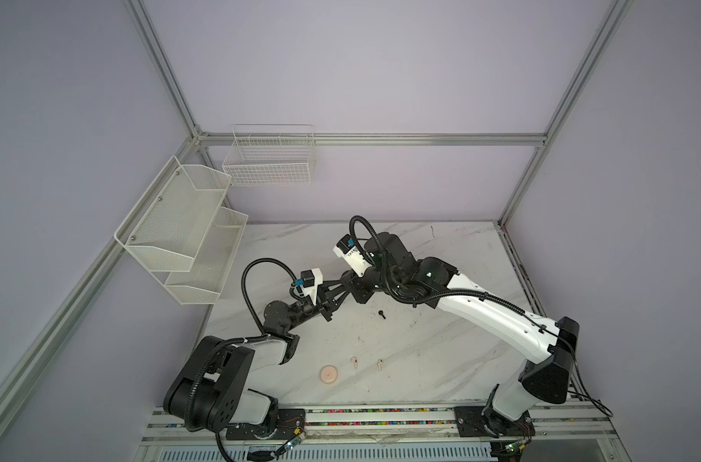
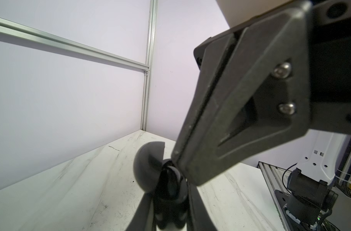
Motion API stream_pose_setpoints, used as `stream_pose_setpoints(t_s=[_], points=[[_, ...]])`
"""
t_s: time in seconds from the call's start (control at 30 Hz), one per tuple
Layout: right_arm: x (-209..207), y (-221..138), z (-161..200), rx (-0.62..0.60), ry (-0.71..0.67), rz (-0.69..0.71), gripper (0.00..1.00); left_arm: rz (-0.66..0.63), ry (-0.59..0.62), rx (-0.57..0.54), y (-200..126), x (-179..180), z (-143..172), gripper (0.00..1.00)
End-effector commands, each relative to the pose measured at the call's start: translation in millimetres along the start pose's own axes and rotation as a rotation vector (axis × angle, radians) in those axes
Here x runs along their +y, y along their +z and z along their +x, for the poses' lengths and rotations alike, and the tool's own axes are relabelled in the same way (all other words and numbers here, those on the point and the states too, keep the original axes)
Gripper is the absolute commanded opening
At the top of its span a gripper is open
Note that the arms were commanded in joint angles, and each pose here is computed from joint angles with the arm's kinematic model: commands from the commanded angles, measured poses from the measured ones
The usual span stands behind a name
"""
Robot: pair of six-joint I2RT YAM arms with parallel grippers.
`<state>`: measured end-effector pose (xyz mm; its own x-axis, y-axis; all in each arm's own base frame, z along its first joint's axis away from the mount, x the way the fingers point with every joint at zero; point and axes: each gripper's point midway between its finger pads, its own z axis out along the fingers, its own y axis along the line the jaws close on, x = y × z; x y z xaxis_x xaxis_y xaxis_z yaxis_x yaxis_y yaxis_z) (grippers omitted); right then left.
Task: Insert wireless bluetooth earbuds into charging case
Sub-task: Insert the wireless bluetooth earbud into the charging case.
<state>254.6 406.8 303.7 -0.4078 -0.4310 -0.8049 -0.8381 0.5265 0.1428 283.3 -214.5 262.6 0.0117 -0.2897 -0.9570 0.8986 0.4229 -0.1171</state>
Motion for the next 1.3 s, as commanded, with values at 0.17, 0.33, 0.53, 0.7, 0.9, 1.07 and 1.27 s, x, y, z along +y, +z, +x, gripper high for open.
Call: stream_pose_setpoints(t_s=[0.17,0.33,0.53,0.7,0.9,1.07,1.27], points=[[-8,-2,-5,-0.005,-0.022,0.051,0.06,0.036,0.078,-0.054,3,-8,-17,0.0],[-10,3,5,0.017,-0.015,0.055,0.06,0.037,0.077,-0.053,3,-8,-17,0.0],[-11,6,14,0.039,-0.01,0.056,0.04,0.034,0.077,-0.054,3,-8,-17,0.0],[-12,11,22,0.056,-0.007,0.059,0.03,0.034,0.075,-0.054,3,-8,-17,0.0],[-12,9,21,0.055,0.0,0.058,0.03,0.033,0.075,-0.052,2,-8,-16,0.0],[-3,-7,-4,-0.001,-0.001,0.028,0.05,0.036,0.084,-0.049,2,-8,-15,0.0],[-6,-62,-38,-0.1,-0.031,0.067,0.29,0.06,0.103,-0.016,7,-5,-3,0.0]])
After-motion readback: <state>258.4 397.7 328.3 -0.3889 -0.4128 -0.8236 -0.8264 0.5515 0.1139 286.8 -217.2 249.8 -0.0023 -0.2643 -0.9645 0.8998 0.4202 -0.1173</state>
